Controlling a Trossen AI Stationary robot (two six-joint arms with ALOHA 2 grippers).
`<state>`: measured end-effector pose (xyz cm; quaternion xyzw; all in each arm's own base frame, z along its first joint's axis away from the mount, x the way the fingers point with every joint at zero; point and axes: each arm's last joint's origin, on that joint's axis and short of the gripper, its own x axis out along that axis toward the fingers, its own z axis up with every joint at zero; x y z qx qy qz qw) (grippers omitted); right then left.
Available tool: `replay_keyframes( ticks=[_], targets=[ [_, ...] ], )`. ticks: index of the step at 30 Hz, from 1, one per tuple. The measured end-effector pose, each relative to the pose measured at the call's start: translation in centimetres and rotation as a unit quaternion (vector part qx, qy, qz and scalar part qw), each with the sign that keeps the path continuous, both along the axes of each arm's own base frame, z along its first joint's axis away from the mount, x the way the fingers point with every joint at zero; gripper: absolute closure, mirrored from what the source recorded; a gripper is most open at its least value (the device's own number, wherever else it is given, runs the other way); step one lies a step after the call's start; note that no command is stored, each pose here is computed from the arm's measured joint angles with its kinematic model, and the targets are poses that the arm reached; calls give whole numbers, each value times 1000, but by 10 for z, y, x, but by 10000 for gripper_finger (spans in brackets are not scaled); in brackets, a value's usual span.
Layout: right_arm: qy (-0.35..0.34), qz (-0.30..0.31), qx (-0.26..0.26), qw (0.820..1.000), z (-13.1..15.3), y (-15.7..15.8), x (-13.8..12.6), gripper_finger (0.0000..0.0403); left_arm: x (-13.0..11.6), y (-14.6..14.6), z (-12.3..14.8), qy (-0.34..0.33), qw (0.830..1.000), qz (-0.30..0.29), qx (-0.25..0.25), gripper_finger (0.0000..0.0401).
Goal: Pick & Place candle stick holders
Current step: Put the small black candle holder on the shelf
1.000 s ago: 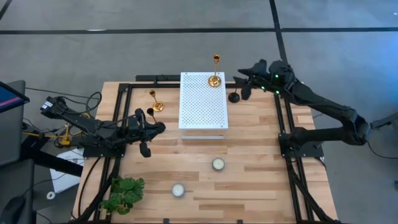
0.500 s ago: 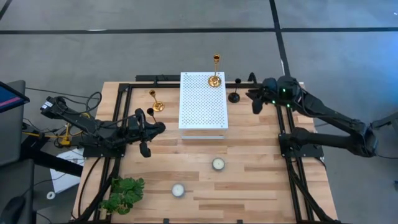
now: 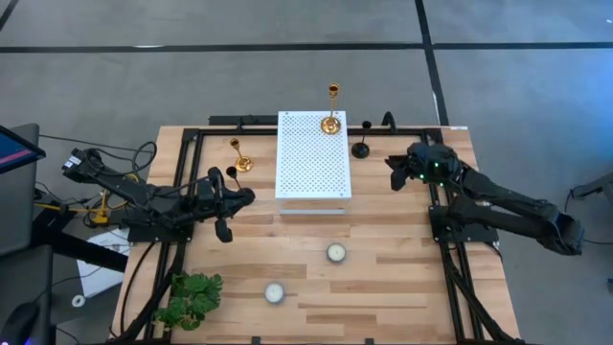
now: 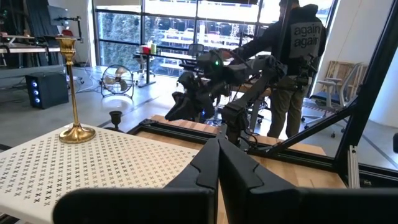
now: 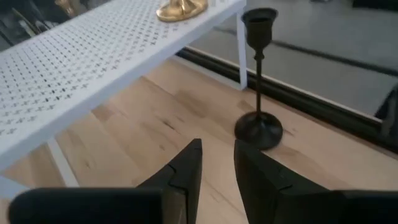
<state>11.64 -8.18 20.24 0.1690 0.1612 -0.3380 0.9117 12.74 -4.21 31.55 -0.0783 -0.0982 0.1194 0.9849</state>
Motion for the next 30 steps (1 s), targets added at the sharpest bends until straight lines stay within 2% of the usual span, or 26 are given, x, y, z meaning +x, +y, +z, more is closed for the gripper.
replay_keyframes(
  ticks=[8, 12, 16, 20, 24, 27, 30],
  targets=[
    [-19, 1, -11, 1000, -37, -1, 1, 317, 0, 0, 0, 0, 1000, 0, 0, 395],
    [-15, 1, -10, 1000, -49, -2, 3, 317, 0, 0, 0, 0, 1000, 0, 0, 395],
    [-1, 12, -31, 999, -58, -3, 4, 312, 0, 0, 0, 0, 1000, 0, 0, 395],
    [-3, 10, -27, 1000, -60, -6, 8, 279, 0, 0, 0, 0, 1000, 0, 0, 395],
    [-27, 4, -30, 999, -59, -9, 13, 222, 0, 0, 0, 0, 1000, 3, -1, 395],
    [-47, -20, -28, 998, -59, -12, 15, 182, 0, 0, 0, 0, 1000, 4, -1, 395],
    [-50, -66, -23, 996, -58, -16, 17, 166, 0, 0, 0, 0, 1000, 4, -1, 395]
  ],
)
